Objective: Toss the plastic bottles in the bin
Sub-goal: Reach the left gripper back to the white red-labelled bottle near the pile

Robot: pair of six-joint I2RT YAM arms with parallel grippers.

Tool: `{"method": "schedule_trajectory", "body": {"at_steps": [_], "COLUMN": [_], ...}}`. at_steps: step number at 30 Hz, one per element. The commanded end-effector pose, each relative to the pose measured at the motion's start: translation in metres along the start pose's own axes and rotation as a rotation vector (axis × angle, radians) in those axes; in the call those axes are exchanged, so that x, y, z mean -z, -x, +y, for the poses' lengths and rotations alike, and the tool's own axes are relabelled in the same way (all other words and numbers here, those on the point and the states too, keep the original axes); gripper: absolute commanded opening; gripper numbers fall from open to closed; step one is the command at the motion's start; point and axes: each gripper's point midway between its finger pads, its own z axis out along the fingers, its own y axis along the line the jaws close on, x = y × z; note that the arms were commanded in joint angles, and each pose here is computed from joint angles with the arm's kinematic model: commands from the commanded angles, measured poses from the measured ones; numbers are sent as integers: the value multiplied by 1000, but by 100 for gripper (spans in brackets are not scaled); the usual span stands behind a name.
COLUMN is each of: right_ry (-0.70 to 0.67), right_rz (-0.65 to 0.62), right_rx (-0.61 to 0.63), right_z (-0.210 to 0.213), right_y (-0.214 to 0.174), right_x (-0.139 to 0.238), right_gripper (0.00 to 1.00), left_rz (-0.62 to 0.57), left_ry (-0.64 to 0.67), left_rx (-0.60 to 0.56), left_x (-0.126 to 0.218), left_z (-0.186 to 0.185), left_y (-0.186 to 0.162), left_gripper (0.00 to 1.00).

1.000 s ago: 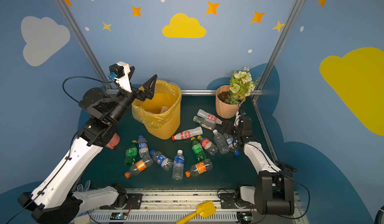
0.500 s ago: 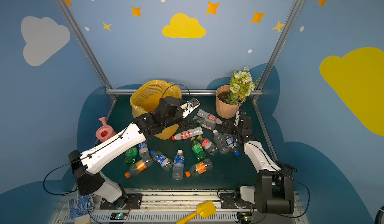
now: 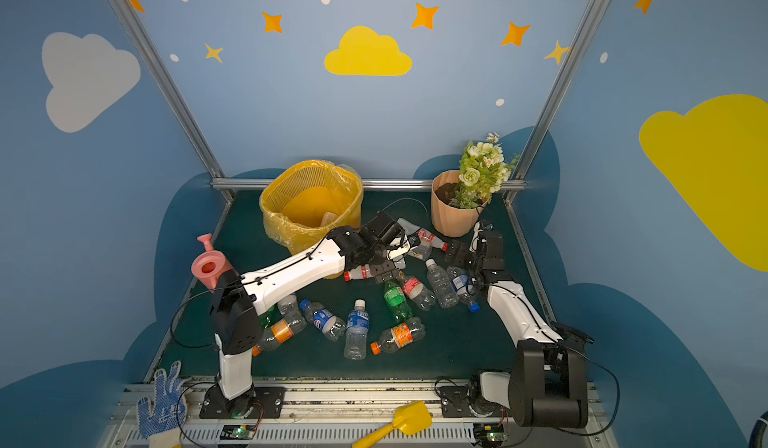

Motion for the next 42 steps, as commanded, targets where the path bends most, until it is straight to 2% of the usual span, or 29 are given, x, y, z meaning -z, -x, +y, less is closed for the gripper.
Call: {"method": "schedule_trajectory", "body": {"at_steps": [1, 8, 12, 20, 23, 42], "right_ry": [-22, -43, -46, -45, -51, -46], "right_rz": [6, 8, 6, 7, 14, 25], "right_rx": [-3, 0, -8, -11, -12, -27], "right_z": [-6, -13, -16, -18, -21, -24], "right_y": [-5, -6, -5, -4, -5, -9], "right_x": [4, 6, 6, 8, 8, 6], "right_gripper": [97, 97, 97, 97, 97, 97], "left_rz": [106, 150, 194, 201, 213, 254], "left_ry": [0, -40, -51, -76, -94, -141], "left_rx": [-47, 19, -23, -5, 2, 0], "left_x": [-10, -40, -54, -81, -87, -114], "left_z": [1, 6, 3, 7, 9, -3], "left_y": [-19, -35, -46, -51, -53, -67], "left_gripper": [98, 98, 97, 93, 90, 87]}}
